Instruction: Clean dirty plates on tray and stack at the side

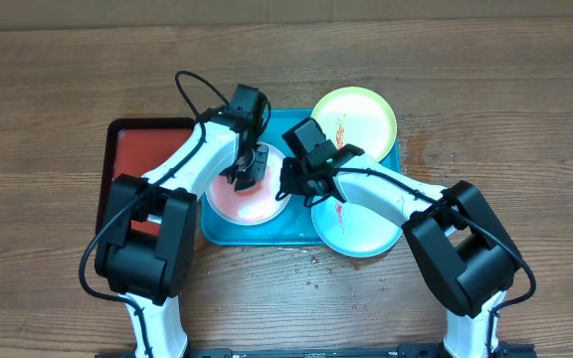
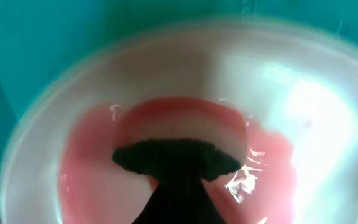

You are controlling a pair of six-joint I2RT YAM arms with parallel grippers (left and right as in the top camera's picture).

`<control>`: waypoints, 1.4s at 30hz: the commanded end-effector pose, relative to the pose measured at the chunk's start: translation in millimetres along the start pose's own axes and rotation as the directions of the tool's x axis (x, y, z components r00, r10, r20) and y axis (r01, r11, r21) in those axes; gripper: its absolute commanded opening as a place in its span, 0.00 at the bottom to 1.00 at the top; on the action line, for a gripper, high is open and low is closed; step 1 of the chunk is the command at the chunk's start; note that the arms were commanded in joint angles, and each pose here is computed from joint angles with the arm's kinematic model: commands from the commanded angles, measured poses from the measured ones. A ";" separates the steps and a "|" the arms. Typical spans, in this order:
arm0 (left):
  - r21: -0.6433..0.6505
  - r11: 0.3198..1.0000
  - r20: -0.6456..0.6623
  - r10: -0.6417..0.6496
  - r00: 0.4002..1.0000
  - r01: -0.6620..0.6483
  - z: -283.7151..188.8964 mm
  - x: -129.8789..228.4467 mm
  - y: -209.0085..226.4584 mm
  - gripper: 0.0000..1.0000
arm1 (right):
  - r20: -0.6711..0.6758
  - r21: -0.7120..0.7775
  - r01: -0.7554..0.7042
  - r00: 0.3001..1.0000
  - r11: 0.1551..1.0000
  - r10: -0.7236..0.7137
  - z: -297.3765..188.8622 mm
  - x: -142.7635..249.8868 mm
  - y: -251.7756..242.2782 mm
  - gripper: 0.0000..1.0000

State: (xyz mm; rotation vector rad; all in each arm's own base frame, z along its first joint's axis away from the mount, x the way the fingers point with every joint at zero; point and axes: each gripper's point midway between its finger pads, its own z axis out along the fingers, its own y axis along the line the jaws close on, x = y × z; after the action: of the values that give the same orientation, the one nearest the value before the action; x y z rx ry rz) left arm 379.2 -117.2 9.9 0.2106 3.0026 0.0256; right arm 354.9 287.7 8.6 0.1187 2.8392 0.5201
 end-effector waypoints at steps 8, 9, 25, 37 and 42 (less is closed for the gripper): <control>0.554 0.829 -0.159 0.193 0.968 -0.075 -25.0 54.6 -85.7 0.04 | 0.019 -0.007 -0.007 1.000 1.000 0.007 -0.4 -7.7 2.9 0.04; 0.543 0.835 -0.131 0.192 0.973 -0.092 -22.5 48.3 -84.6 0.04 | 0.018 -0.007 -0.007 1.000 1.000 0.007 -0.2 -7.6 2.8 0.04; -0.098 0.962 0.159 -0.239 0.958 0.256 -36.7 -55.0 54.3 0.04 | -0.010 -0.025 -0.008 1.000 1.000 0.008 -0.4 -2.2 5.5 0.04; 0.065 0.964 0.053 -0.261 0.964 0.258 -136.4 -59.2 69.0 0.04 | 0.005 0.059 0.022 1.000 0.998 -0.022 -36.8 -10.1 4.7 0.04; 0.055 0.964 0.028 -0.263 0.964 0.261 -134.8 -52.7 70.3 0.04 | 0.135 0.186 0.080 0.985 0.979 -0.106 -82.1 -26.4 4.2 0.04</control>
State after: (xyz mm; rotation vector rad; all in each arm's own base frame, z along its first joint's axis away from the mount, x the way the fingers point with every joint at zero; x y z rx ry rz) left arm 420.7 -54.1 146.4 -0.2132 2.9816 -0.0512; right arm 337.1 263.2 29.6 0.0981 2.9295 0.3093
